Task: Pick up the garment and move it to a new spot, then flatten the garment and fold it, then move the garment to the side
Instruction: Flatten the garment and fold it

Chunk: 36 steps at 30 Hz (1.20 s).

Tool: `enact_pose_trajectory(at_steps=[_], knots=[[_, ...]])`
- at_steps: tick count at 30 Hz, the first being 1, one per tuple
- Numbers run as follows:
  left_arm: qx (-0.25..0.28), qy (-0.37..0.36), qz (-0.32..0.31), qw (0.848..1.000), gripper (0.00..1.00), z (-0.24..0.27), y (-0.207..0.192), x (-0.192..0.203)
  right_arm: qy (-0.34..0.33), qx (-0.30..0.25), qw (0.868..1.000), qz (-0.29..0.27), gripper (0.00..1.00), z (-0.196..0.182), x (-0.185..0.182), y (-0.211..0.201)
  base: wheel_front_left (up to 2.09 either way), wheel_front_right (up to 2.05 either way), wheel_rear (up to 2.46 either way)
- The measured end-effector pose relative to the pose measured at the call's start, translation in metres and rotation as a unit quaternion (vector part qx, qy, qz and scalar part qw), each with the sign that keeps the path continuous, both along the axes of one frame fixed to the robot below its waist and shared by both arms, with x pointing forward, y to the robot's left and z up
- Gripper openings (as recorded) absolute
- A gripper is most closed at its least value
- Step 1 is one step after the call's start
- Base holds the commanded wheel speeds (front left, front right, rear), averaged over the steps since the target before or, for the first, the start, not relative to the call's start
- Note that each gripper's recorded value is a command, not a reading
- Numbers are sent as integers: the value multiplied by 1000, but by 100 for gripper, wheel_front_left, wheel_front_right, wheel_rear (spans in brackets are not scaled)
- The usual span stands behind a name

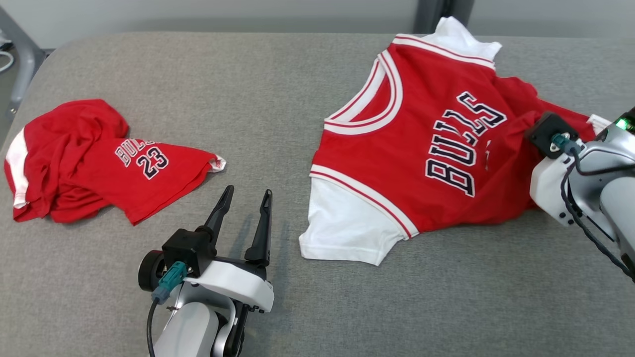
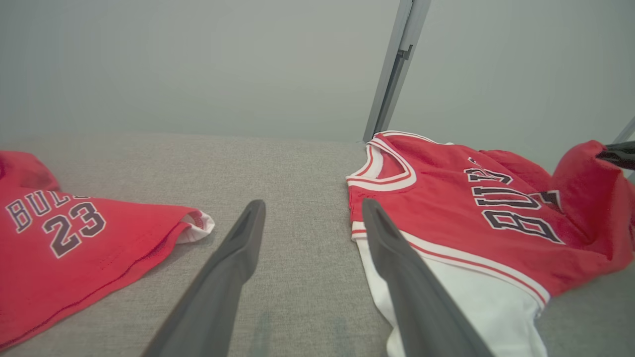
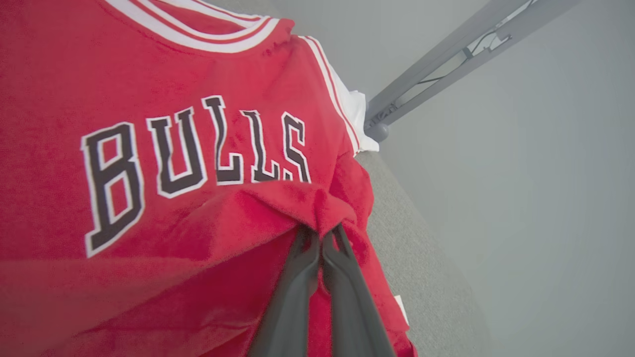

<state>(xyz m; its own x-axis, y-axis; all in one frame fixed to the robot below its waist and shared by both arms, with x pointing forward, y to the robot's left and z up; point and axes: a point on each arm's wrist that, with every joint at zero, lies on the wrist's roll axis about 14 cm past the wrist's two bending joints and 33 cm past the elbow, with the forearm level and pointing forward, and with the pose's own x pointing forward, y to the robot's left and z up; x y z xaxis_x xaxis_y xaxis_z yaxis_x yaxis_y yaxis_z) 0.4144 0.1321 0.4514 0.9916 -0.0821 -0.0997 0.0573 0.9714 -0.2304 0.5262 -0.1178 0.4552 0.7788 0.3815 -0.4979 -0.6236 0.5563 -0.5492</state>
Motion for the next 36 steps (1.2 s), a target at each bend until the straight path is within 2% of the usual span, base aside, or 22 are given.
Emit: enact_pose_trajectory(at_steps=[3,6,9,15,19,22,27,33,36], knots=[[2,6,7,1000,100,-4,6,-1,2,17,1000,-3,100,-13,12,9,0,0,0],[4,10,15,1000,100,-6,10,-3,27,27,999,-4,100,-35,8,21,0,0,0],[5,9,17,1000,100,-5,11,-2,33,39,999,-9,100,-42,5,24,0,0,0],[7,1,8,1000,100,-1,5,0,1,104,994,-38,100,-17,9,18,0,0,0],[6,-4,-4,1000,100,3,-4,0,-19,162,984,-78,100,-1,4,1,0,0,0],[2,-10,-16,1000,100,6,-13,0,-34,201,972,-114,100,8,-4,-18,0,0,0],[1,-18,-37,999,100,11,-27,1,-43,280,944,-170,100,11,-29,-39,0,0,0],[0,-20,-51,999,100,12,-38,1,-44,362,903,-225,100,4,-64,-52,0,0,0],[1,-20,-57,998,100,12,-41,2,-31,374,895,-241,100,-7,-79,-53,0,0,0]])
